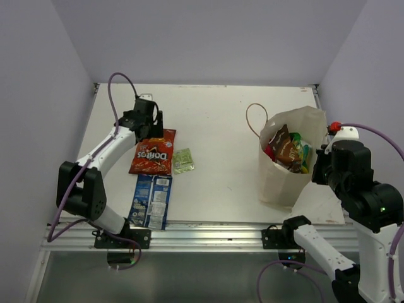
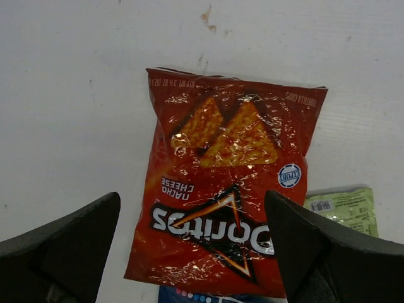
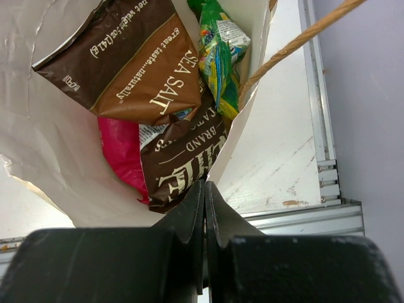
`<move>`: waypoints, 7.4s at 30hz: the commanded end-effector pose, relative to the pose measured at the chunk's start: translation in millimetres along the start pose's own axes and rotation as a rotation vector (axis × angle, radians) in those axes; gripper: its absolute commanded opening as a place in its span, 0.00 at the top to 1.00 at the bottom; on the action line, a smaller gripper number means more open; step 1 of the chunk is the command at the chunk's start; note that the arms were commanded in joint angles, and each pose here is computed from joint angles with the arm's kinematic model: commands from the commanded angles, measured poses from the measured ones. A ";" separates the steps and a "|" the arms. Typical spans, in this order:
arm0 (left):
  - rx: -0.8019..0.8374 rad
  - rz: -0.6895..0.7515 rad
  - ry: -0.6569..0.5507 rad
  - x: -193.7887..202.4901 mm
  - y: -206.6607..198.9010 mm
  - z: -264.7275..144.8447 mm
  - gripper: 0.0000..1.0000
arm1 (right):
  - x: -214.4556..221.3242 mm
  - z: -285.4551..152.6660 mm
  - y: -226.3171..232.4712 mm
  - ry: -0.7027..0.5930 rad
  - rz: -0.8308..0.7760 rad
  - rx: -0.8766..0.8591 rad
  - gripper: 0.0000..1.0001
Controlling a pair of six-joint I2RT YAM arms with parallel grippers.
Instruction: Place the snacks into the paper bag
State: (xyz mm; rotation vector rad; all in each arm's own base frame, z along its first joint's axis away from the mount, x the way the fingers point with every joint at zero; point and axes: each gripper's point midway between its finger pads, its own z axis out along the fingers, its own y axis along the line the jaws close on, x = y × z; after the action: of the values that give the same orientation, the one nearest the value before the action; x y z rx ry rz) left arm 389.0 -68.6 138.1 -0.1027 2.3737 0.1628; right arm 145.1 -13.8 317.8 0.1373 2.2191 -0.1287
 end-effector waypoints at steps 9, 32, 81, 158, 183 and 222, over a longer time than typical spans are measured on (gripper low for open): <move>-0.034 -0.052 0.159 73.3 28.4 52.8 0.00 | -4.1 -11.0 -0.7 -0.021 -0.011 -0.022 1.00; 0.639 -0.146 -0.418 -181.5 -131.7 -183.9 1.00 | -11.8 -5.9 4.8 -0.009 -0.026 -0.030 1.00; 1.099 0.451 -0.220 7.8 -446.2 -282.4 0.81 | -4.1 -16.4 1.6 -0.034 -0.011 -0.049 1.00; 1.416 0.011 -0.625 -151.2 -347.8 -414.5 1.00 | -5.4 -9.6 11.0 -0.016 -0.034 -0.081 1.00; 1.001 0.430 -0.097 48.2 -441.2 -271.4 1.00 | -5.2 -13.1 5.7 -0.026 -0.033 -0.063 1.00; 0.277 -0.012 0.039 22.4 -148.5 -30.7 0.00 | -9.1 -14.1 4.8 -0.032 -0.037 -0.056 1.00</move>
State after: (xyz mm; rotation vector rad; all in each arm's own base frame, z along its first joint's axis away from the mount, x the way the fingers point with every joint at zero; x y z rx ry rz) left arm 401.2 -210.0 140.8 0.0203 2.3184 -0.0751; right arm 138.3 -5.4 317.2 0.0769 2.2406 -0.0816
